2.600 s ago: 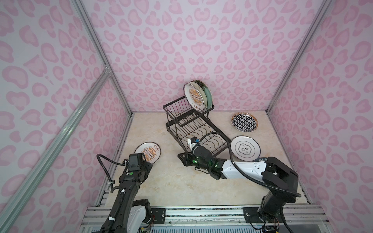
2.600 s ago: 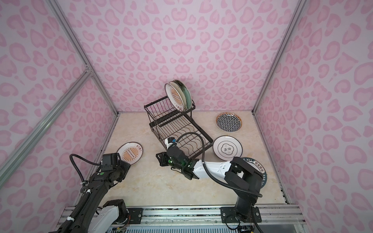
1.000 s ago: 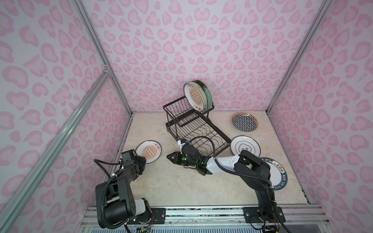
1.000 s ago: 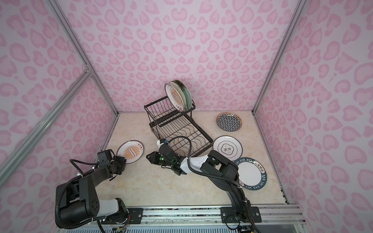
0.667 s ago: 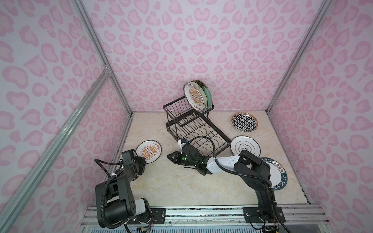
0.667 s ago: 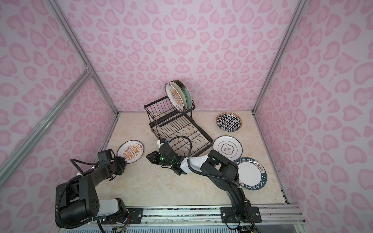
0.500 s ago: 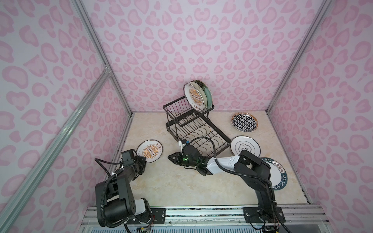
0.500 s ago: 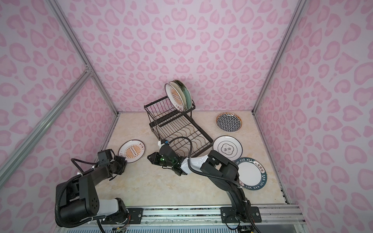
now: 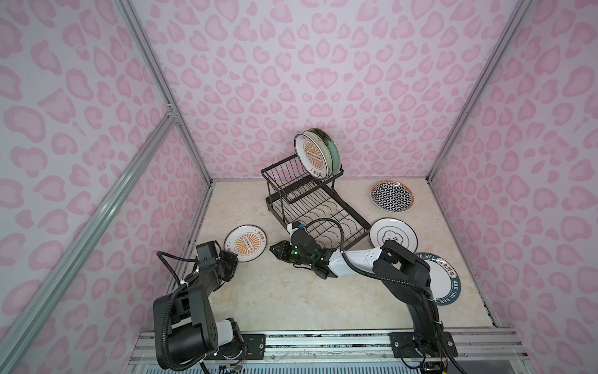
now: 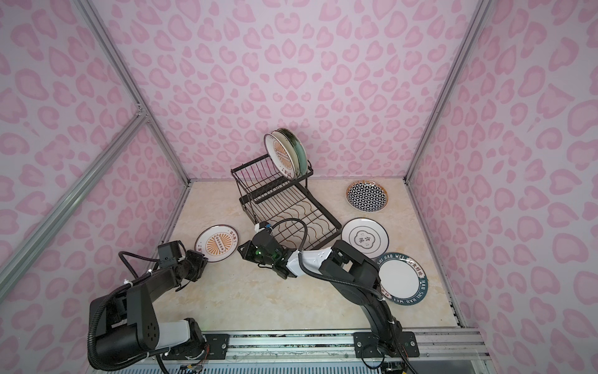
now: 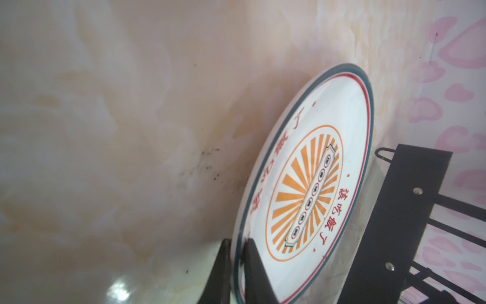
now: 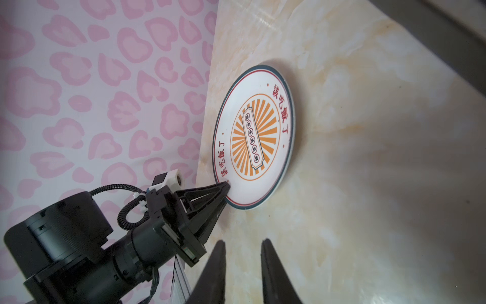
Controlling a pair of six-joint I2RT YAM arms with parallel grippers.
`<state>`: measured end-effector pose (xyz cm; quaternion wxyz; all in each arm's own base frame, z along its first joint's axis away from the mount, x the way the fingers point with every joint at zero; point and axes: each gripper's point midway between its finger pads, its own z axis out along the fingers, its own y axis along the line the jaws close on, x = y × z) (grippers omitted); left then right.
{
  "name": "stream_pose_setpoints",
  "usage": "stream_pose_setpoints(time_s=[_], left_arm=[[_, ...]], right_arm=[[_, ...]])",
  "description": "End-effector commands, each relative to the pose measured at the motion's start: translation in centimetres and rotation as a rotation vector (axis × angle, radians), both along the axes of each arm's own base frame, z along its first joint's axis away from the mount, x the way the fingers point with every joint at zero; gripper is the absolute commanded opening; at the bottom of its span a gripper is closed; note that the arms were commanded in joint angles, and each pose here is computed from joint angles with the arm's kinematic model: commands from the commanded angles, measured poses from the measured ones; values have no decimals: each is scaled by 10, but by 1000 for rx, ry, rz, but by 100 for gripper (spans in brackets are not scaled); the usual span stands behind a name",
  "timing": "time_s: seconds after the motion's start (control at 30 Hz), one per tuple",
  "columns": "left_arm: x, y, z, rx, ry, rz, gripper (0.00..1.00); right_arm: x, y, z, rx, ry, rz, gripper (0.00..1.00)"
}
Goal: Load plates into a dish rack
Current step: Pick up the plate from the middle-left of the table.
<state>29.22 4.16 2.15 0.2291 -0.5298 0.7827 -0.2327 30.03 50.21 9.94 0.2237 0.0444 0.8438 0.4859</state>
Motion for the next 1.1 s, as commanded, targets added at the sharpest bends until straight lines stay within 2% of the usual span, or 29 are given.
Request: stream_pose_setpoints(time_s=[0.0, 0.23, 0.57, 0.7, 0.87, 0.9, 1.07], left_arm=[[-27, -7, -16, 29, 130, -78, 12], [-31, -18, -26, 13, 162, -168, 12], [-31, -26, -34, 14, 187, -242, 14], [-30, -26, -32, 22, 188, -252, 14], [-29, -26, -29, 30, 187, -262, 14], [-28, -25, -28, 30, 184, -263, 14], [-26, -24, -25, 43, 184, -281, 14]], right_arm=[[9, 0, -12, -47, 14, -32, 25], [25, 8, -28, -103, 25, -24, 30], [35, -8, -56, -184, 68, -59, 33], [36, -7, -67, -200, 87, -60, 33], [47, 2, -54, -176, 76, -70, 33], [47, 2, -67, -197, 87, -67, 33], [49, 3, -76, -209, 101, -63, 33]])
